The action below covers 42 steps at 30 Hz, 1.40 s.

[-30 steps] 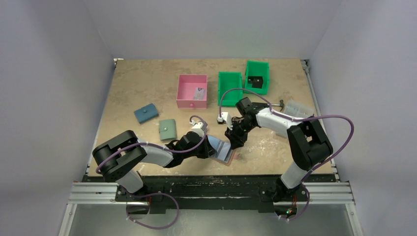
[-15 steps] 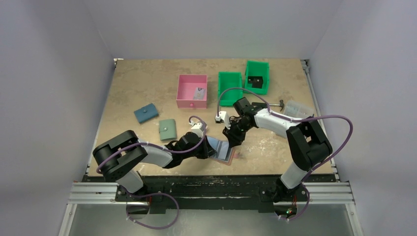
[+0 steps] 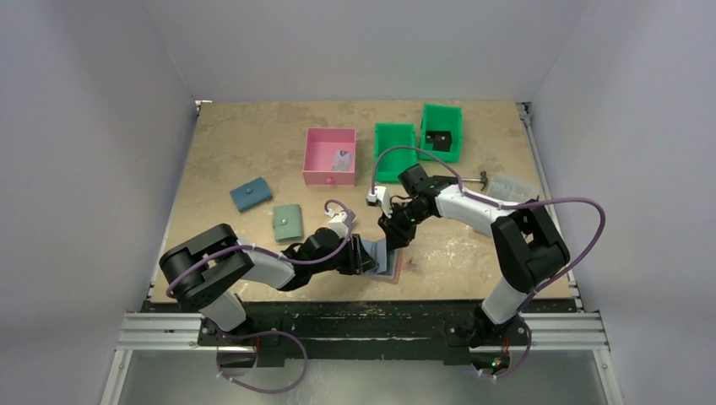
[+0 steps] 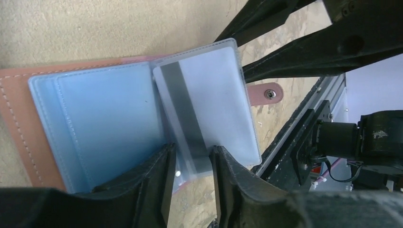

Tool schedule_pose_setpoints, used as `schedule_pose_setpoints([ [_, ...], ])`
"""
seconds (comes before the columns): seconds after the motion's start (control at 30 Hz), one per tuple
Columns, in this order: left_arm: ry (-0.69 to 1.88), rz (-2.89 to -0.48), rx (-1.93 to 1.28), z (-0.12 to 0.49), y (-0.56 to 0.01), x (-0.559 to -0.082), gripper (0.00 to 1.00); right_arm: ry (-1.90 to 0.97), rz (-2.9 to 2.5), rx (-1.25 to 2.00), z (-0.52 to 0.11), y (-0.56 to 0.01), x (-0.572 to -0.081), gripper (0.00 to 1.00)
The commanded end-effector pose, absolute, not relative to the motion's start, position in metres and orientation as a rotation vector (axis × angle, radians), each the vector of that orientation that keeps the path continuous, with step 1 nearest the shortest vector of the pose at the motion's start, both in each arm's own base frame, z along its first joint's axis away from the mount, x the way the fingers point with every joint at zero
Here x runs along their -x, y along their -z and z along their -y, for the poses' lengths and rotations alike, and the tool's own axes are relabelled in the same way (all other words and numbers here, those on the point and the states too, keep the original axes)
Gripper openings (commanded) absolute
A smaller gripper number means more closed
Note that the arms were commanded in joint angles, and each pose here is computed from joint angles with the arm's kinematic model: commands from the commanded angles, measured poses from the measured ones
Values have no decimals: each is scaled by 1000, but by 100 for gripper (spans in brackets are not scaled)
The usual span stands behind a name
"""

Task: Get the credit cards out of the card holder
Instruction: Remove the credit card from the card holder.

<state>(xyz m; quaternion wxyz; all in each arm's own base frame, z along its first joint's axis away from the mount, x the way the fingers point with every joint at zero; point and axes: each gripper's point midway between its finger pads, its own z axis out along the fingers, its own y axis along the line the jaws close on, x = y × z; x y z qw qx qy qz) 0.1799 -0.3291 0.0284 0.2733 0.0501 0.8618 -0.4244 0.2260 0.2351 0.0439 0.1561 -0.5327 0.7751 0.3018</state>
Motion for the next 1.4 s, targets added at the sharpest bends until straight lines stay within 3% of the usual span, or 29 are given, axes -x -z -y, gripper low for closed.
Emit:
schedule_pose_setpoints([
  [0.0,1210,-2285,-134,331,-38,-177,44,-988,-2169,1509,-256,-57,-224,33],
  [0.13,1238,-2256,-122,330,-47,-177,59,-1014,-2178,1508,-259,-55,-221,33],
  [0.47,1254,-2248,-112,333,-56,-179,70,-1133,-2171,1506,-269,-57,-213,33],
  [1.0,917,-2413,-7,319,-38,-205,70,-1372,-2095,1576,-282,-67,-186,34],
  [1.37,1002,-2357,45,323,-61,-205,74,-1549,-2050,1628,-288,-72,-164,34],
])
